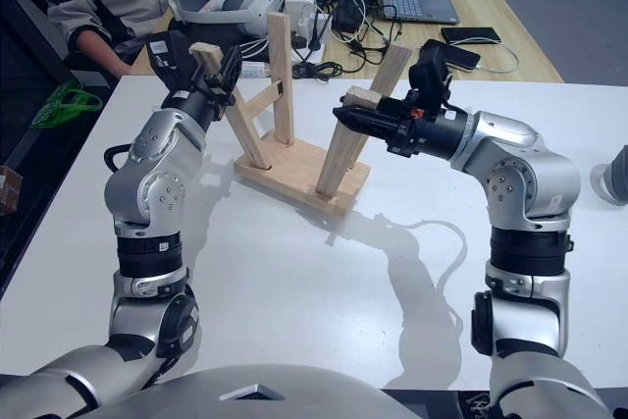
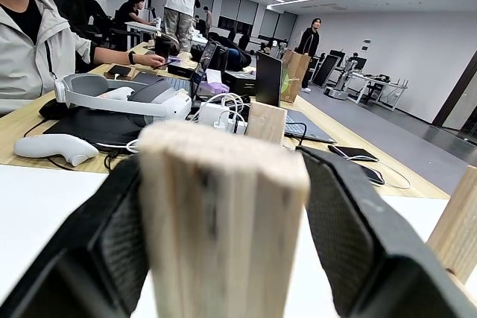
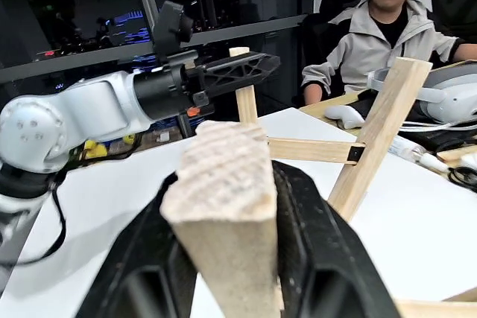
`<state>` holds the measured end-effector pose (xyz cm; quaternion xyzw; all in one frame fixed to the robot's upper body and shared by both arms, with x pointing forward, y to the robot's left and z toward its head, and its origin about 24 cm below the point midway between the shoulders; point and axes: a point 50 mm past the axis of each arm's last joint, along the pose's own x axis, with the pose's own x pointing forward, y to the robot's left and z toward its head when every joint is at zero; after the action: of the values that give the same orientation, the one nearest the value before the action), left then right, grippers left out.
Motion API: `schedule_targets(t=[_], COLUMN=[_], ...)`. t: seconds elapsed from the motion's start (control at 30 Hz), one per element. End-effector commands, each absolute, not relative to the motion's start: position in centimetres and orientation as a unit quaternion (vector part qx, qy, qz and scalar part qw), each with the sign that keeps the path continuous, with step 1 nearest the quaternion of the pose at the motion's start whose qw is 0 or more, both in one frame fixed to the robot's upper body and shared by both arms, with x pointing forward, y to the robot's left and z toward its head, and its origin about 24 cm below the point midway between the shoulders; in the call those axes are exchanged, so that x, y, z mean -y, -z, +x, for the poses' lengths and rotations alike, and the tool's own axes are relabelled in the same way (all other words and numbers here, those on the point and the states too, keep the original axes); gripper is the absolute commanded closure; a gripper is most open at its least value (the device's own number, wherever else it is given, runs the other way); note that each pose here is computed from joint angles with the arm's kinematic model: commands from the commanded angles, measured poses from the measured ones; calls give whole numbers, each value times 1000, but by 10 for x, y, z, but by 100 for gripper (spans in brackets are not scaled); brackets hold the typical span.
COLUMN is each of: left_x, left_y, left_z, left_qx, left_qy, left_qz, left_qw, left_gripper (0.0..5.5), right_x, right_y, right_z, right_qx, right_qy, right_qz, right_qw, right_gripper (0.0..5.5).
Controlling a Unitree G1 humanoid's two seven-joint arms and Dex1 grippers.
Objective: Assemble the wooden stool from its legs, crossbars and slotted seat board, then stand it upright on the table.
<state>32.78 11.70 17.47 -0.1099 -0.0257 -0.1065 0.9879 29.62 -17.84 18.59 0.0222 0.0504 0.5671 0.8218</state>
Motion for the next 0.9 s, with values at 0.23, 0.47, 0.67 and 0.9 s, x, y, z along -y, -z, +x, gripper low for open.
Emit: schedule_targets(t=[0.23, 0.47, 0.67, 0.9], left_x=[-112, -109, -97, -72], left_y=[-178, -183, -193, -186], left_z=[328, 325, 316, 294], left_qx=[27, 28, 25, -12], left_qy=[115, 140, 224, 319], left_qz=[-106, -133, -157, -133], left_qw=[987, 981, 962, 938], left_gripper=[258, 258, 258, 258], right_x=[191, 203, 218, 268], right_y=[-180, -211, -279, -323], right_z=[320, 319, 308, 300], right_qx=[-63, -31, 56, 157], right_qy=[-581, -590, -567, -455], right_qz=[-122, -108, -1, 174], right_qw=[802, 800, 822, 859], right_gripper=[357, 243, 137, 62])
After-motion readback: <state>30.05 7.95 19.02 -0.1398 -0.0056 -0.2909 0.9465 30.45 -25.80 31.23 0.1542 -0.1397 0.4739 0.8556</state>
